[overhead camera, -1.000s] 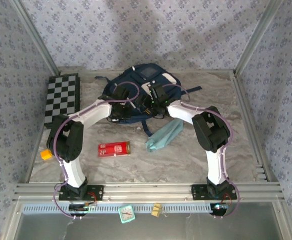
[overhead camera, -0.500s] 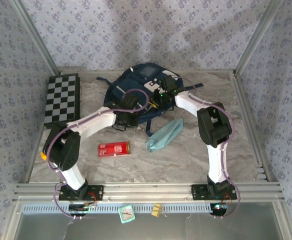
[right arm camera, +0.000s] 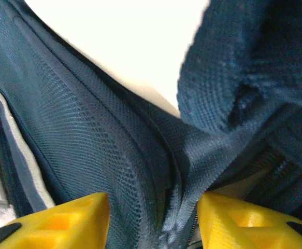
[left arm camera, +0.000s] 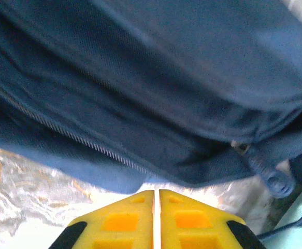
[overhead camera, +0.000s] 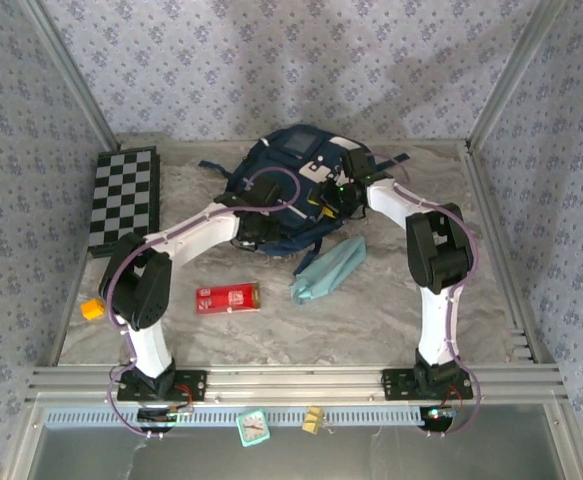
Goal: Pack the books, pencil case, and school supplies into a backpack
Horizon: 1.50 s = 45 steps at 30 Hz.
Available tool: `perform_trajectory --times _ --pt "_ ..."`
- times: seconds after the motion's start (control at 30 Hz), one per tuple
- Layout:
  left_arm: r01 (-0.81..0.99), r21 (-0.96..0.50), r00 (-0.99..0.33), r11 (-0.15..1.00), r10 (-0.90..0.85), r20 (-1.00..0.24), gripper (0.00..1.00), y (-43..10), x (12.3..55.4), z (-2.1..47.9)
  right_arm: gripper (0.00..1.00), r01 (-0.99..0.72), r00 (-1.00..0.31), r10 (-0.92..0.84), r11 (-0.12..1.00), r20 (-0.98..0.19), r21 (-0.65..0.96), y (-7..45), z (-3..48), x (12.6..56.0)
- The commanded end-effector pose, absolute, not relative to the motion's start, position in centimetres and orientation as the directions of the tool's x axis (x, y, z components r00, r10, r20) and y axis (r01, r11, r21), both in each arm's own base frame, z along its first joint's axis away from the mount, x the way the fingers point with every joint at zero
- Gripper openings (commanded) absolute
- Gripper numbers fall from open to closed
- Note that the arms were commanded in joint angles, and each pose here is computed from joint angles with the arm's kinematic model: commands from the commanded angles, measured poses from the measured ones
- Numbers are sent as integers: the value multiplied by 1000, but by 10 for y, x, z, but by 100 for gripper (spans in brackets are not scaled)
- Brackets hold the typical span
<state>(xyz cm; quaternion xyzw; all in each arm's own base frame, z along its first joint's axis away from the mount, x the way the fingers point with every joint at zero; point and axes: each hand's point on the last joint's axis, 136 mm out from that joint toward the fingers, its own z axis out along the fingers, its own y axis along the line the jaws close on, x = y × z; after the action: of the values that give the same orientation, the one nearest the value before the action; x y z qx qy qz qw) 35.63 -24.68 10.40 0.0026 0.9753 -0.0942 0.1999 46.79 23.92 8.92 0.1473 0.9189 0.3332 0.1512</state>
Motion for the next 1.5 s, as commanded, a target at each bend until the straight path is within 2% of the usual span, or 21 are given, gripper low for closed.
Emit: perform_trajectory --times 0.0,0.17,0.37,0.43,0.57,0.67,0.83,0.93,1.17,1.3,1.47 --pt "-5 -198 -900 980 -91 -425 12 -245 379 118 60 150 -881 412 712 -235 686 247 115 469" --pt "-51 -202 -897 978 -134 -421 13 -237 384 116 65 192 -867 445 715 -225 673 255 117 450" --pt "-58 -229 -897 972 -151 -415 12 -238 382 115 67 221 -866 468 675 -178 704 279 106 451" --pt "-65 -233 -897 970 -159 -413 12 -238 382 115 62 197 -864 468 652 -184 732 287 107 458" --pt "-60 -254 -886 965 -169 -431 14 -239 383 119 48 164 -874 451 627 -183 761 298 122 463" --pt "-39 -267 -891 963 -154 -426 19 -244 384 124 38 181 -859 475 631 -191 754 293 128 465" --pt "-39 -285 -888 958 -164 -430 25 -249 385 128 20 197 -845 512 566 -154 801 294 136 477" --pt "-27 -289 -893 957 -153 -423 32 -252 384 127 9 195 -829 537 539 -156 820 294 146 479" --pt "44 -271 -897 962 -81 -434 42 -271 380 127 0 202 -810 574 466 -120 862 295 160 482" --pt "30 -222 -902 975 -69 -425 43 -269 382 121 0 197 -801 589 430 -108 881 295 169 481" --pt "27 -208 -910 978 -62 -411 39 -272 382 117 0 196 -802 586 442 -115 875 295 171 480"
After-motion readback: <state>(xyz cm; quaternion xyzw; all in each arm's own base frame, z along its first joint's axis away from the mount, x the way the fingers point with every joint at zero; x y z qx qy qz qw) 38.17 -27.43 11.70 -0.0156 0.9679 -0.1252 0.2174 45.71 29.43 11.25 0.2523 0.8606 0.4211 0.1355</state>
